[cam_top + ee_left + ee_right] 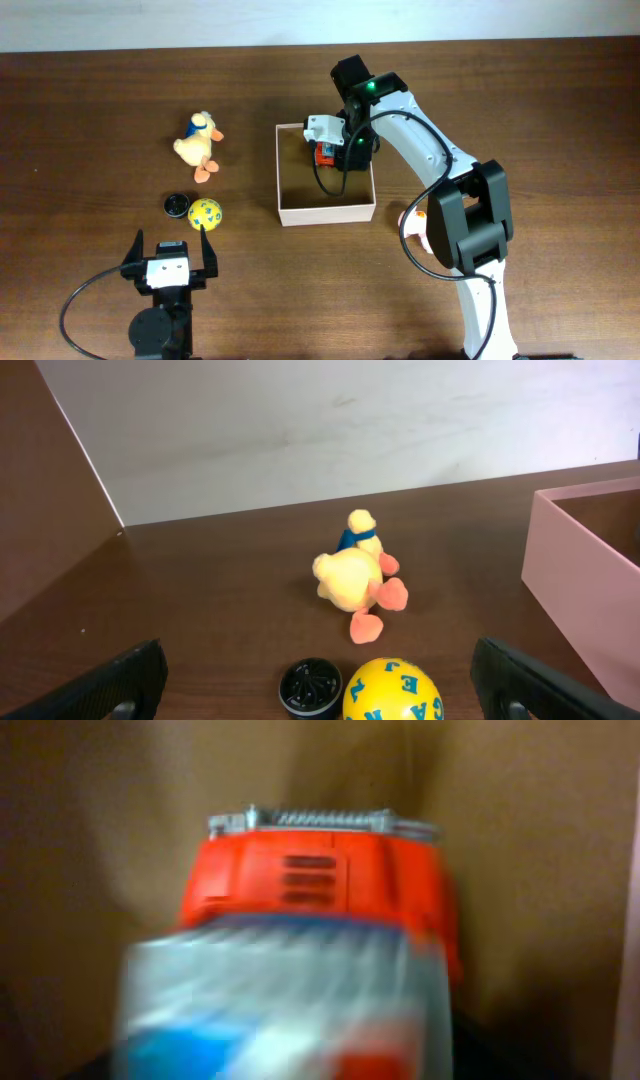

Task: Pack container
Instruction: 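Lower the truck into the box and open the right gripper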

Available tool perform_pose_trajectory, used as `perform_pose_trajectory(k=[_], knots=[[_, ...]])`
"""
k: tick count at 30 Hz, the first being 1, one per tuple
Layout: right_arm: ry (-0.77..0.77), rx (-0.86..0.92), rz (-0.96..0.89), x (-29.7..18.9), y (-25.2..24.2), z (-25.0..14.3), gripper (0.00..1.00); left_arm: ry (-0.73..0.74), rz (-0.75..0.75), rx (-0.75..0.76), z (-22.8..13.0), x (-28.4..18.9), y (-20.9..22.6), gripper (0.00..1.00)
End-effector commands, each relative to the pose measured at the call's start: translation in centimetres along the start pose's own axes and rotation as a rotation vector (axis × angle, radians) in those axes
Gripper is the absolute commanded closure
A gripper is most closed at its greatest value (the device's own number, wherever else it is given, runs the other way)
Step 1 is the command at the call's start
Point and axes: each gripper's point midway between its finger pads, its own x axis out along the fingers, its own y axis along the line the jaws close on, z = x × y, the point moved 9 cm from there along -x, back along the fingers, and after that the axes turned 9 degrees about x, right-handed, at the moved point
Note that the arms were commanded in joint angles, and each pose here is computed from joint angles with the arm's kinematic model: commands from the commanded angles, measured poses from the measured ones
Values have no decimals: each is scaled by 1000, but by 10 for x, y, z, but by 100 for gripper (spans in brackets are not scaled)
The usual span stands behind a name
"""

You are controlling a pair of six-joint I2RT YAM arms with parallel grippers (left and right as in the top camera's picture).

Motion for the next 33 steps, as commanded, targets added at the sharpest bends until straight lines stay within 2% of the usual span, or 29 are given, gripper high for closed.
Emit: perform_pose_trajectory(k=[1, 6, 14, 28, 30, 33], knots=[[-12, 2, 18, 3, 2, 2, 18, -8, -12, 16, -1, 0, -2, 1], [-10, 2, 20, 3, 3, 1, 10, -8, -12, 16, -1, 0, -2, 1], [-19, 1, 5, -3, 3, 6, 9, -8, -12, 16, -1, 0, -2, 1], [-81, -12, -69, -41, 3, 35, 4, -8, -12, 16, -1, 0, -2, 1], [-81, 1, -64, -41, 6, 38, 6, -8, -12, 16, -1, 0, -2, 1], [-74, 4, -51, -40, 11, 41, 20, -8, -12, 16, -1, 0, -2, 1]])
